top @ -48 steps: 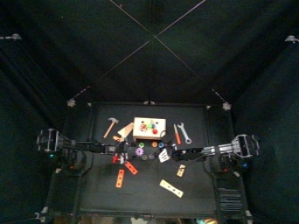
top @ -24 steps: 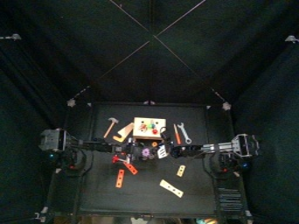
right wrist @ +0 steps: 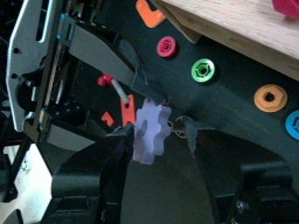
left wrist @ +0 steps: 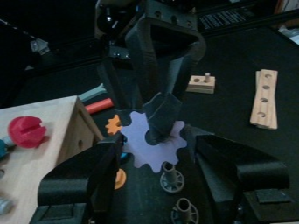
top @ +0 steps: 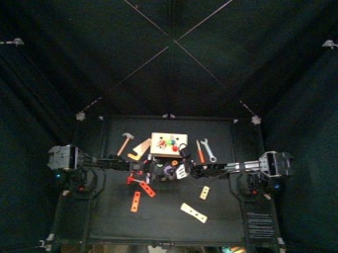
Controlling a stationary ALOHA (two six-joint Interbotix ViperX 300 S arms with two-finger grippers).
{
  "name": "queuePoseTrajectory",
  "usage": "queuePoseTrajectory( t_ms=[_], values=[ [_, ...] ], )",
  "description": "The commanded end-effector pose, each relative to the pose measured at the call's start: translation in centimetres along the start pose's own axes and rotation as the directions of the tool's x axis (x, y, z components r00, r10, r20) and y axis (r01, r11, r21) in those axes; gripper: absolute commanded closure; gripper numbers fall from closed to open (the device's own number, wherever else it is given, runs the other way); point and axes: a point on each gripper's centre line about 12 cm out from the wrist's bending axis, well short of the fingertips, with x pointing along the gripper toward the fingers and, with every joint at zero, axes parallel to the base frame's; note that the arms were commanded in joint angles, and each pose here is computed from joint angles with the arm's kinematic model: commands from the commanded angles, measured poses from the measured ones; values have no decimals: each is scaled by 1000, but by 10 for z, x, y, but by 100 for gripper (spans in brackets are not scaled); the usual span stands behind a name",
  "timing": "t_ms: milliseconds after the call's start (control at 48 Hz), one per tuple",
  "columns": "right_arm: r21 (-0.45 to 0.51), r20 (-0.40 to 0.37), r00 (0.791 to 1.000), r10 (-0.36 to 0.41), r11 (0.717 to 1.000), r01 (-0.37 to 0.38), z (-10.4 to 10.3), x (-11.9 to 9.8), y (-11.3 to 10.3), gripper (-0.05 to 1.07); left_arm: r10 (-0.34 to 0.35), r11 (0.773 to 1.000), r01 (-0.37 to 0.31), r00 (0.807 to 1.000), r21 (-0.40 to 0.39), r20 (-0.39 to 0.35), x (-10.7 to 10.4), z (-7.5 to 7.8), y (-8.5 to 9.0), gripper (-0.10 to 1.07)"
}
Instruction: Stack purple gear on blue and orange gear
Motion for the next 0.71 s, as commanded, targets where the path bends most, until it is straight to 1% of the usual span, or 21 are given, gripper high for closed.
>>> queuePoseTrajectory(
  t_ms=[0,125,271,396,562,688],
  values=[
    [1,21,999,32,999,-32,9,-5,9,19,22,999,-23,999,27,38,3,10,6,28],
    [0,20,999,26,1000,-26,8,-4,8,26,38,998,-39,999,43,32,3,9,7,28],
    [-1,20,999,26,1000,-26,8,-4,8,45,53,998,-54,998,45,26,4,7,7,27],
    [-4,19,1000,17,1000,-17,7,-4,5,57,53,998,-54,998,44,22,5,6,7,27],
    [-9,14,1000,5,1000,-5,4,-4,1,59,52,998,-53,998,43,19,5,5,6,23],
    [-14,15,1000,4,1000,-4,4,-4,1,59,52,998,-53,998,44,19,5,5,6,16]
  ],
)
